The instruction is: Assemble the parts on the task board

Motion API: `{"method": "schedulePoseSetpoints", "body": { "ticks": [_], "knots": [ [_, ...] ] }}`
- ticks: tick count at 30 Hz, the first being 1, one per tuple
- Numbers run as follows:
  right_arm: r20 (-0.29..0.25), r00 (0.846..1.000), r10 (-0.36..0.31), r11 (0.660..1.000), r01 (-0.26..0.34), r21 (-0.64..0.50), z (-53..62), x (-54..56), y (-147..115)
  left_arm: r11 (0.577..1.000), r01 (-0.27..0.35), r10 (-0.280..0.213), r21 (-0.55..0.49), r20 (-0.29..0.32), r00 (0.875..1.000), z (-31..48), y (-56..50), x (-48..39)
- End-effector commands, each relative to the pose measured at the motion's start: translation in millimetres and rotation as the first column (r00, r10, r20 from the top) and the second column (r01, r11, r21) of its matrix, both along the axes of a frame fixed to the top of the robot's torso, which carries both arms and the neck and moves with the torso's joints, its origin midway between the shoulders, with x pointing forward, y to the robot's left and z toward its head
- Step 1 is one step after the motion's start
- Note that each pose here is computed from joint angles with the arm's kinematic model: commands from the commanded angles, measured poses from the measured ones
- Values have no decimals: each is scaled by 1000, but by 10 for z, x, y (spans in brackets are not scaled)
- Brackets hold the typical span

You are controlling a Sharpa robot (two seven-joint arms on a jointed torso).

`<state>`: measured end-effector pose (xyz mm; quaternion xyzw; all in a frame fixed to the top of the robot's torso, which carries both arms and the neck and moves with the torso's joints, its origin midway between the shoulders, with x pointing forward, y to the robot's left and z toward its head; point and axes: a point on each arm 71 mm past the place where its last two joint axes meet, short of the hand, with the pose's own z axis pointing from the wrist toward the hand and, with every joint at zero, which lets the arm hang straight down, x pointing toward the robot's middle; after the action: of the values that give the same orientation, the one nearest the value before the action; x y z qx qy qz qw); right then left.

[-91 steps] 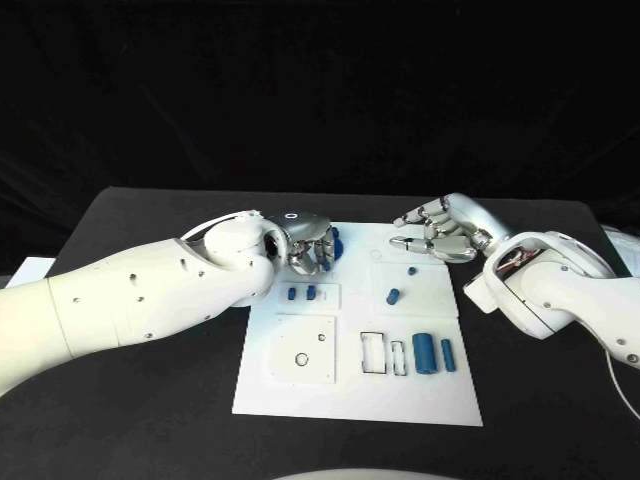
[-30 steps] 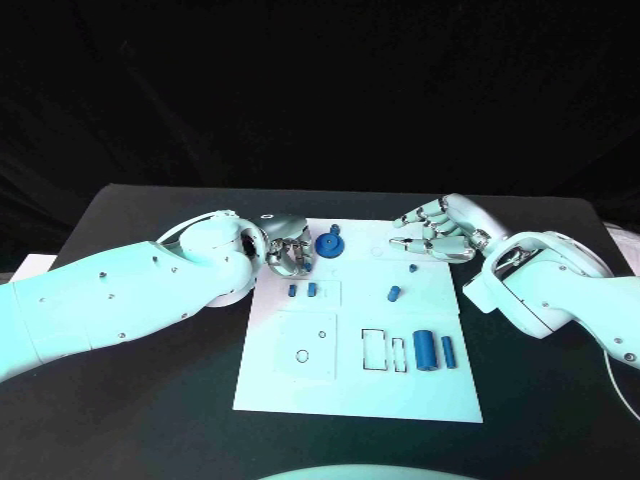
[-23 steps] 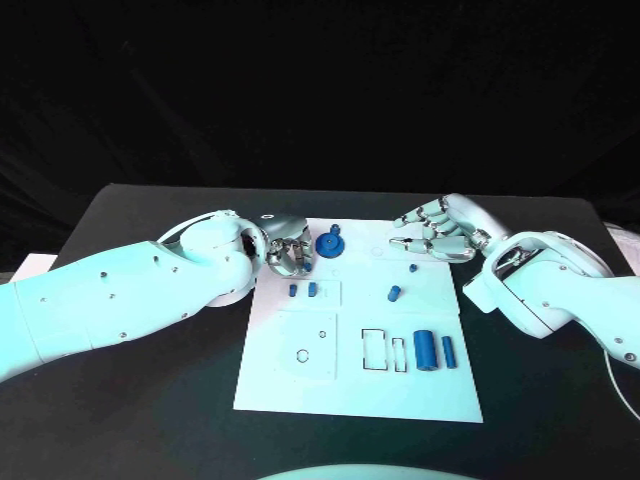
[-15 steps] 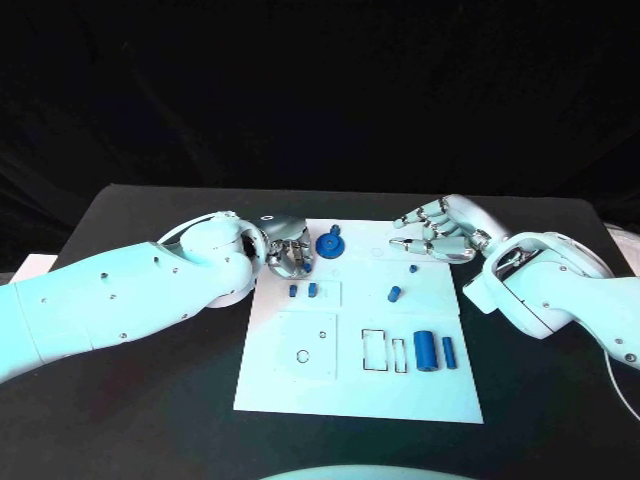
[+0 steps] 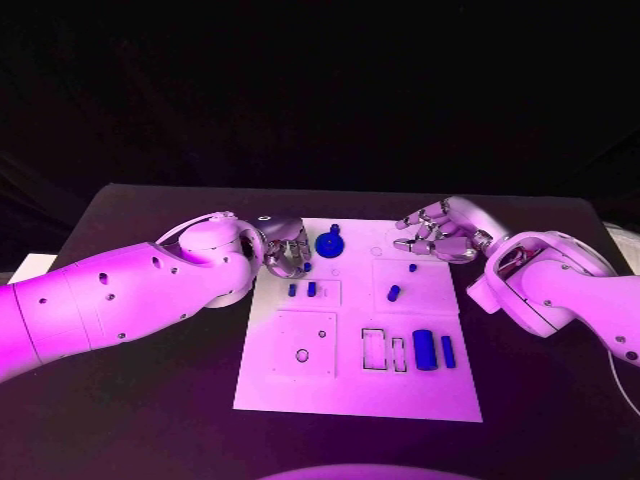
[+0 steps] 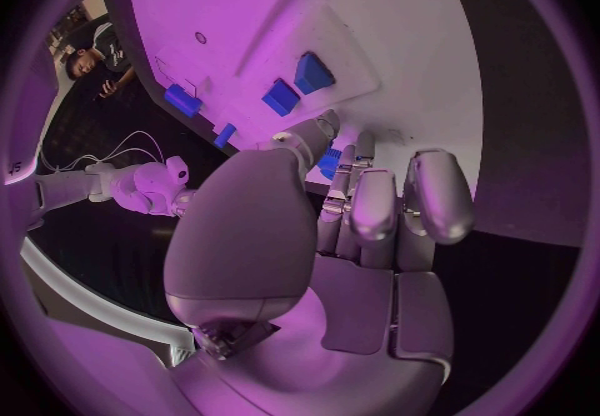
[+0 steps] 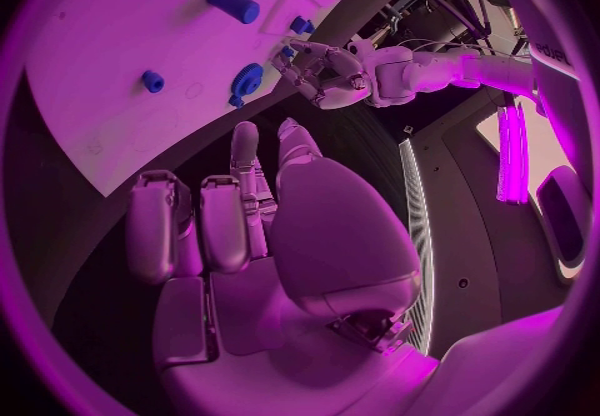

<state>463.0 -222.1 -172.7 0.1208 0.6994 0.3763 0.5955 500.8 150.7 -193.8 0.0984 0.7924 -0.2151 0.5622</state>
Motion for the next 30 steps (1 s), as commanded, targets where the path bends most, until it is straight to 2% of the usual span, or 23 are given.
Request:
{"method": "schedulePoseSetpoints", "body": {
  "ticks": [1, 5, 7, 9, 12, 13, 15, 19, 20, 21, 25, 28, 30],
  "knots": [
    [-36, 999, 16, 996, -19, -83, -56, 6, -18, 1000, -27, 27, 2, 0, 1000, 1, 49, 4],
    [-18, 1000, 10, 985, -13, -173, -77, 23, -79, 999, -53, 53, 0, 1, 999, 11, 153, -4],
    [5, 1000, 14, 969, -12, -246, -81, 25, -105, 996, -76, 76, -35, -17, 997, 19, 227, -5],
    [35, 999, 28, 943, -15, -333, -84, 21, -115, 987, -107, 99, -122, -72, 992, 29, 319, -5],
    [71, 996, 52, 896, -15, -444, -88, 10, -111, 930, -191, 136, -315, -187, 973, 48, 462, -2],
    [81, 995, 60, 879, -14, -477, -91, 5, -105, 894, -220, 140, -391, -224, 964, 61, 508, -1],
    [94, 993, 75, 846, -13, -533, -102, -5, -94, 793, -276, 135, -543, -284, 949, 97, 592, -3],
    [107, 990, 94, 799, -10, -602, -127, -12, -67, 516, -381, 107, -767, -383, 917, 160, 730, -29],
    [110, 989, 97, 792, -10, -611, -133, -10, -55, 445, -404, 98, -799, -405, 909, 171, 758, -40],
    [111, 989, 100, 788, -11, -615, -135, -9, -47, 405, -417, 92, -814, -417, 904, 176, 773, -47],
    [113, 987, 114, 775, -18, -632, -157, -1, 17, 180, -484, 49, -856, -484, 874, 197, 841, -116],
    [104, 987, 119, 767, -25, -641, -180, 5, 42, 121, -500, 27, -857, -501, 865, 202, 850, -156],
    [96, 988, 122, 762, -31, -647, -196, 12, 57, 99, -506, 16, -857, -507, 862, 204, 852, -180]
  ]
}}
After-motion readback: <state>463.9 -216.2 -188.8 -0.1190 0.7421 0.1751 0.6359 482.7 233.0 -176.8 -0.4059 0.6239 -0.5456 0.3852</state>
